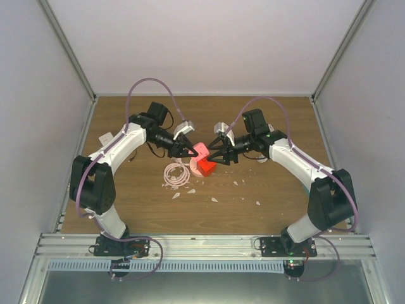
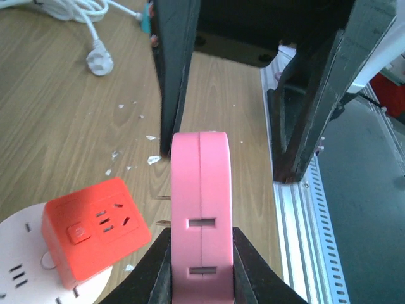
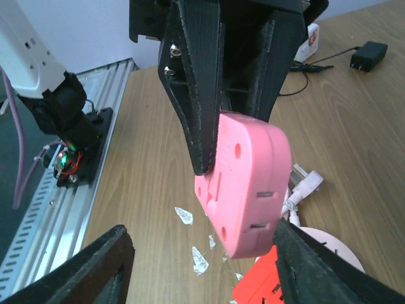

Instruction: Pull the plug off the socket

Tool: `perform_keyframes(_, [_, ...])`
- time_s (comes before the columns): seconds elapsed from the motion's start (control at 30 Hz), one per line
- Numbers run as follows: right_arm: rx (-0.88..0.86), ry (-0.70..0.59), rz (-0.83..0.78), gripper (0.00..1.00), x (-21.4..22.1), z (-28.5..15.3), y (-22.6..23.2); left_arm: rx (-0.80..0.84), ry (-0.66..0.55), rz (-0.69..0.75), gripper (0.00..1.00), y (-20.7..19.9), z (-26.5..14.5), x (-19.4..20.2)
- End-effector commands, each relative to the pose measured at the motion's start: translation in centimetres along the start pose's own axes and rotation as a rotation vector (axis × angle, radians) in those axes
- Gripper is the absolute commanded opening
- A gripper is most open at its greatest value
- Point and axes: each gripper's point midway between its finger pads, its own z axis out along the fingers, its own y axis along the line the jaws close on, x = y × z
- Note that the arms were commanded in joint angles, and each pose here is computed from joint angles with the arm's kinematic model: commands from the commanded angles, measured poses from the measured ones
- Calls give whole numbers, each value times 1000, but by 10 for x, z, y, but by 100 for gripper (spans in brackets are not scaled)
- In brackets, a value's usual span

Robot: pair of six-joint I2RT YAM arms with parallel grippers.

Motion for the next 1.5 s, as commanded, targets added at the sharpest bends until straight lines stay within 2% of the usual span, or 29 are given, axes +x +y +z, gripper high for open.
perform_keyframes(0.0, [-77, -11, 32, 53, -4, 11, 10, 29, -38, 136, 2, -20, 3, -16])
perform_keyframes(0.13, [-61, -5, 62, 53, -2, 13, 4, 30, -35, 169, 2, -24, 4, -19])
perform_keyframes(0.3, [-58, -17, 69, 45, -5, 13, 3, 34, -22, 183, 1, -25, 6, -16])
perform_keyframes(0.6, [-85, -31, 66, 42, -9, 10, 9, 20, 21, 214, 1, -24, 8, -1])
perform_keyframes(0.77, [-103, -38, 68, 30, -11, 10, 11, 9, 30, 214, 1, -21, 8, 1])
perform_keyframes(0.87, [-105, -32, 70, 18, -10, 10, 11, -6, 41, 210, 5, -18, 9, 3])
perform_keyframes(0.97, [-108, -24, 80, 5, -8, 11, 9, -15, 33, 203, 13, -17, 7, 1])
perform_keyframes(1.03, [-109, -20, 80, 2, -7, 12, 8, -20, 31, 197, 26, -18, 6, 1])
perform_keyframes(1.1, [-109, -15, 78, 1, -6, 12, 8, -31, 35, 193, 33, -17, 5, 2])
perform_keyframes(1.23, [-108, -14, 72, 1, -4, 10, 9, -57, 35, 165, 37, -11, -1, 7])
perform_keyframes(1.37, [-116, -15, 65, 3, -2, 10, 11, -67, 21, 149, 35, -9, -6, 7])
perform_keyframes(1.47, [-119, -12, 72, 4, -1, 11, 10, -63, 7, 156, 27, -11, -7, 3])
